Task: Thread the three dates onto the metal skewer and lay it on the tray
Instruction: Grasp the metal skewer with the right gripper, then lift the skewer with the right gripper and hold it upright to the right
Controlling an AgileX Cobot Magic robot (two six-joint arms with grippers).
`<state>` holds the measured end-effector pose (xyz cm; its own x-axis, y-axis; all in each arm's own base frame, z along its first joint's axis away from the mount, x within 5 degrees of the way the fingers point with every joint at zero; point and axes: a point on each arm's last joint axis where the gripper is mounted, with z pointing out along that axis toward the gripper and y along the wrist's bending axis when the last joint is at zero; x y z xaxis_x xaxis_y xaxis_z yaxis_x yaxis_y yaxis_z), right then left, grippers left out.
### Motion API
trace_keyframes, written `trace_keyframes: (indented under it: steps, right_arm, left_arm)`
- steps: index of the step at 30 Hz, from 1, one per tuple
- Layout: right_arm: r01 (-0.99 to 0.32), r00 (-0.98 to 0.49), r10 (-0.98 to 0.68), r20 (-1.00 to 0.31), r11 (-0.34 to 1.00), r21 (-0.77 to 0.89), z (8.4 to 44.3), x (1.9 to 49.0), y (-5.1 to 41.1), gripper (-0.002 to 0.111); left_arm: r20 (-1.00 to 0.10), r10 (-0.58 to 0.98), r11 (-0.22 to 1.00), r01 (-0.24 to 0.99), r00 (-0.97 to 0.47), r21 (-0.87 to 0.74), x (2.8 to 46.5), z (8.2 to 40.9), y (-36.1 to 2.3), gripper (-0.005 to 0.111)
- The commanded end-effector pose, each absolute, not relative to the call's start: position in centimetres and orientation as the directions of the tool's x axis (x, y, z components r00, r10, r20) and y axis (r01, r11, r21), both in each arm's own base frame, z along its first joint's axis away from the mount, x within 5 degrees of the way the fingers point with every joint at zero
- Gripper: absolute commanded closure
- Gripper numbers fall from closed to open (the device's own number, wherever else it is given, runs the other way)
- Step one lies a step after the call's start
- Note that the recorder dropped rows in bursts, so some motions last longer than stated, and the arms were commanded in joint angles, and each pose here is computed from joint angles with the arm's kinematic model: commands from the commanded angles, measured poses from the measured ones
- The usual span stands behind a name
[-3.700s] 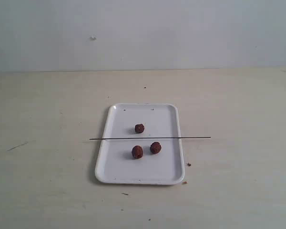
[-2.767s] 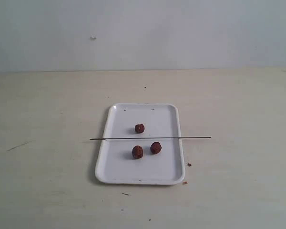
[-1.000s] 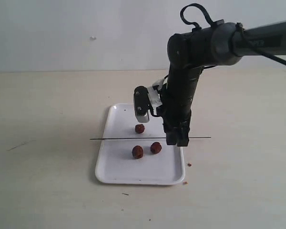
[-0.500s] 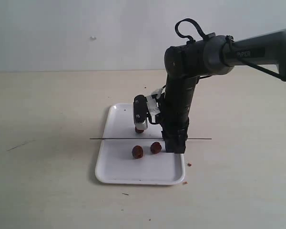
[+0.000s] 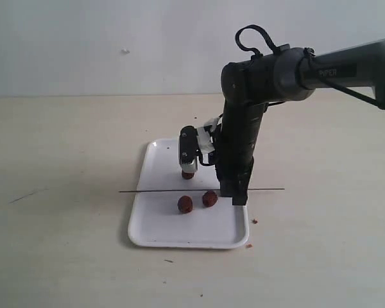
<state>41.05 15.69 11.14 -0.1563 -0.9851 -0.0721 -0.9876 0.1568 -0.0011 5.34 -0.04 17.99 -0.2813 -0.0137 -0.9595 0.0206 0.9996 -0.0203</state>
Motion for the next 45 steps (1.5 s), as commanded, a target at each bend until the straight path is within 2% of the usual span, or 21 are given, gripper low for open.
trace_keyframes:
  steps: [1,7,16,21,22,30,33,40,41,43,45]
  right_arm:
    - [-0.982,-0.177,-0.980,-0.087,0.182,-0.053,11.1,41.6,15.8,0.108]
    - [-0.980,-0.179,-0.977,-0.115,0.187,-0.070,13.6,41.3,15.9,0.108]
    - [-0.979,-0.197,-0.977,-0.076,0.192,0.068,18.1,38.8,15.3,0.108]
    - [-0.931,-0.365,-0.925,-0.107,0.361,0.060,20.6,38.2,15.3,0.108]
    - [-0.892,-0.452,-0.884,-0.118,0.449,0.055,21.6,37.9,15.2,0.108]
    - [-0.723,-0.682,-0.707,-0.189,0.690,0.027,26.1,36.7,14.6,0.108]
    - [-0.602,-0.775,-0.587,-0.233,0.798,-0.008,28.8,35.8,13.7,0.108]
    - [-0.606,-0.759,-0.610,-0.227,0.790,-0.099,31.2,30.7,11.0,0.108]
    - [-0.582,-0.764,-0.584,-0.274,0.807,-0.097,31.1,30.2,10.5,0.108]
    - [-0.529,-0.768,-0.491,-0.411,0.848,-0.025,30.0,30.0,10.5,0.108]
    - [-0.494,-0.774,-0.424,-0.470,0.869,0.030,28.2,29.7,10.6,0.108]
  left_arm:
    - [-0.963,-0.022,0.999,0.019,-0.267,-0.029,5.3,18.1,0.0,0.107]
    - [-0.963,-0.022,0.999,0.019,-0.267,-0.029,5.3,18.1,0.0,0.107]
    - [-0.963,-0.022,0.999,0.019,-0.267,-0.029,5.3,18.1,0.0,0.107]
    - [-0.963,-0.022,0.999,0.019,-0.267,-0.029,5.3,18.1,0.0,0.107]
    - [-0.963,-0.022,0.999,0.019,-0.267,-0.029,5.3,18.1,0.0,0.107]
    - [-0.963,-0.022,0.999,0.019,-0.267,-0.029,5.3,18.1,0.0,0.107]
    - [-0.963,-0.022,0.999,0.019,-0.267,-0.029,5.3,18.1,0.0,0.107]
    - [-0.964,-0.002,1.000,0.023,-0.265,-0.008,5.3,18.1,0.0,0.107]
    - [-0.963,0.112,0.994,0.029,-0.243,0.108,5.4,18.3,0.2,0.107]
    - [-0.960,0.182,0.983,0.024,-0.211,0.181,5.4,18.6,0.3,0.107]
    - [-0.959,0.206,0.978,0.022,-0.192,0.206,5.5,18.8,0.4,0.107]
